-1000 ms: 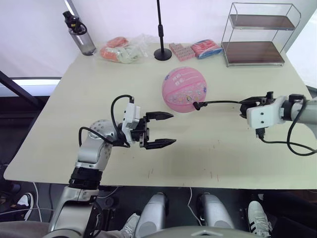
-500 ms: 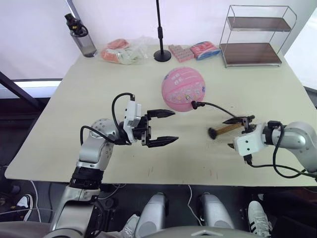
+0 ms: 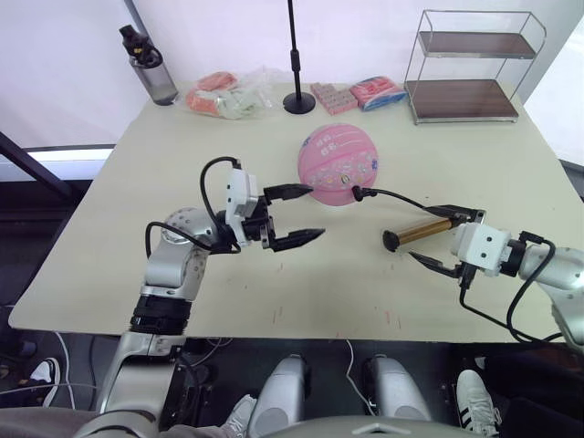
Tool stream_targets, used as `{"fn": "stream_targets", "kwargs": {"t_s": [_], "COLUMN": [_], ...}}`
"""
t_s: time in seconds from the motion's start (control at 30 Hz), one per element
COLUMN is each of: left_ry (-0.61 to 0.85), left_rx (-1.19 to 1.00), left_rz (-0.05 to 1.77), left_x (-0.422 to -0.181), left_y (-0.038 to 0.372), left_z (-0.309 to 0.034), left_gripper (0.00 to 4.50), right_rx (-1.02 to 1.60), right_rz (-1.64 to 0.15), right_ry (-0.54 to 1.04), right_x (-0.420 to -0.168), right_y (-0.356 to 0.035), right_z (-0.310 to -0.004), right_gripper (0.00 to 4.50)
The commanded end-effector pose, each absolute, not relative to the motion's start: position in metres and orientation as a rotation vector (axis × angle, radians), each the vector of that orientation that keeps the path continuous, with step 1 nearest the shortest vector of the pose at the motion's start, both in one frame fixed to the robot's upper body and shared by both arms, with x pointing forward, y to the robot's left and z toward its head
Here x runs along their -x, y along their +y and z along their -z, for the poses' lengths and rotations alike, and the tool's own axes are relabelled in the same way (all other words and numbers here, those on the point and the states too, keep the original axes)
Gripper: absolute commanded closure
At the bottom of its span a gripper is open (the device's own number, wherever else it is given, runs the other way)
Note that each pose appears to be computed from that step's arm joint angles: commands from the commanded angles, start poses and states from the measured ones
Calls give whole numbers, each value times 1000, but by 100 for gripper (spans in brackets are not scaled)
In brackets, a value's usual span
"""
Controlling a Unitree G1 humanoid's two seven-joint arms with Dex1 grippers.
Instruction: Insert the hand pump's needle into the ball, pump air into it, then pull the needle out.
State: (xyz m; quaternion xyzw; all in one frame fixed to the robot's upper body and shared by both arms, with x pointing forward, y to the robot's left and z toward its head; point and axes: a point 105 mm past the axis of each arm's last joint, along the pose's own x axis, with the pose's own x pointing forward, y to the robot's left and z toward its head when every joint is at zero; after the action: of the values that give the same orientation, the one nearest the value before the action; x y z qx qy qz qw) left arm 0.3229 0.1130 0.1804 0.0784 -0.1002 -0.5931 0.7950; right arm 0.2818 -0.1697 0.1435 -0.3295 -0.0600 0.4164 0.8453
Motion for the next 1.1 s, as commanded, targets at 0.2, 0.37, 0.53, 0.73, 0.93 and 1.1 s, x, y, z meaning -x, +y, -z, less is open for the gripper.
{"fn": "stream_targets", "kwargs": {"t_s": [0.2, 0.37, 0.53, 0.73, 0.93, 1.1], "left_ry": [-290, -288, -287, -256, -148, -26], "left_rx": [-177, -178, -166, -141, -116, -117], "left_rz": [982, 937, 847, 778, 759, 707], "left_x": [-380, -404, -431, -451, -459, -463], "left_y": [118, 101, 88, 75, 69, 69], "left_z": [-218, -229, -244, -253, -234, -196], "left_gripper": [0, 0, 0, 0, 0, 0], "right_rx": [309, 237, 228, 239, 273, 334], "right_rz": [-755, -760, -759, -753, -743, -725], "right_ry": [-241, -280, -298, -317, -331, -290], "right_x": [-269, -264, -263, -267, -274, -285], "right_y": [-160, -147, -137, -133, -129, -122], "right_z": [-171, -176, -176, -178, -179, -170], "right_gripper": [6, 6, 6, 6, 6, 6]}}
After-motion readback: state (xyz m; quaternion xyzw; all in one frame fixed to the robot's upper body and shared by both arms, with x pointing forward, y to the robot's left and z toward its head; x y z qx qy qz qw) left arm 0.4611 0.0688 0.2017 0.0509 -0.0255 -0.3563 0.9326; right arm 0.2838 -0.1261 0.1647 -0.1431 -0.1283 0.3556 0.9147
